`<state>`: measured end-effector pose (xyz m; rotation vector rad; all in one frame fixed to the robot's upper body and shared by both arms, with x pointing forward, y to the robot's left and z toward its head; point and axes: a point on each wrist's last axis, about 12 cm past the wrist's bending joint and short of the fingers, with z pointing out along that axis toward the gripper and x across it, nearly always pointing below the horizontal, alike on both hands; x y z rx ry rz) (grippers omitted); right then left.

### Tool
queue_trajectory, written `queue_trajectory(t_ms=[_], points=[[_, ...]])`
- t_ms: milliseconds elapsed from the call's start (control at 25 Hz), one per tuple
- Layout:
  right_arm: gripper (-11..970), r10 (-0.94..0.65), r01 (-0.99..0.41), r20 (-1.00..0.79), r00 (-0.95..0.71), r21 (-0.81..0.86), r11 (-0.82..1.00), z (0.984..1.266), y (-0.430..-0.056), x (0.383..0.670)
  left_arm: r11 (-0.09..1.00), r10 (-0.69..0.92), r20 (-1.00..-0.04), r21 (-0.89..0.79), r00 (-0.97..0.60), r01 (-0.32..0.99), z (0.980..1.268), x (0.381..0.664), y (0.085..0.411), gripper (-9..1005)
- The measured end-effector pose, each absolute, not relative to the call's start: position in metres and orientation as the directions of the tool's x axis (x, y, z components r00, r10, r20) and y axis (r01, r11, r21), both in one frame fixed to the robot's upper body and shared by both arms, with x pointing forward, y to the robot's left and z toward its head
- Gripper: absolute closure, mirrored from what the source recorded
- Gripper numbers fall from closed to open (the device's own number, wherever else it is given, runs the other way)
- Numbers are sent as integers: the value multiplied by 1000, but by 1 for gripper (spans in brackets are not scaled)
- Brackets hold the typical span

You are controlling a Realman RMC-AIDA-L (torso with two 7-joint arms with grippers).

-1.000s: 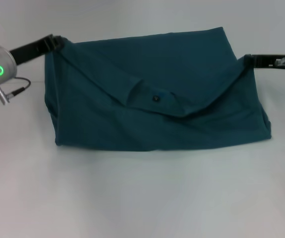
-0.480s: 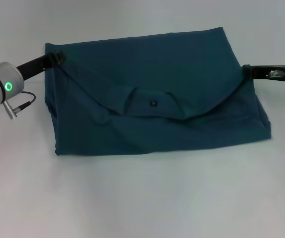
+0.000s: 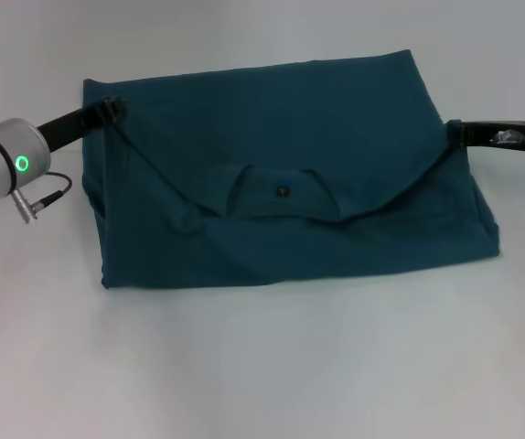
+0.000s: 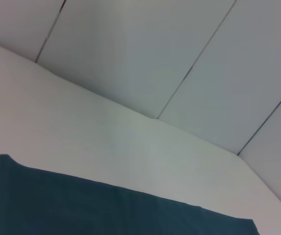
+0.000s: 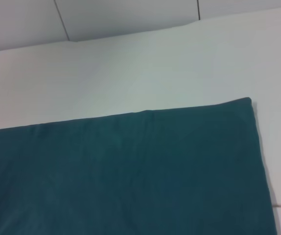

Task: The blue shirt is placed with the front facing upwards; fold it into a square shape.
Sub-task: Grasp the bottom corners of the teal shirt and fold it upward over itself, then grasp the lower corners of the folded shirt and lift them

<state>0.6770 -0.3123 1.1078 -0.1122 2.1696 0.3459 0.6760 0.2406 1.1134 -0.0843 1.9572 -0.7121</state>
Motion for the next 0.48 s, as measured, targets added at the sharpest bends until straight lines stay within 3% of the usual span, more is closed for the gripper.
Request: queue_trajectory(t_ms=[240, 480], points=[[928, 50, -219, -803, -594, 221, 951, 1105, -313, 672, 822, -336, -806, -504, -487, 267, 1110, 670, 238, 842], [766, 48, -226, -810, -584, 219, 949, 1106, -314, 670, 822, -331, -810, -500, -485, 274, 1110, 669, 241, 739]])
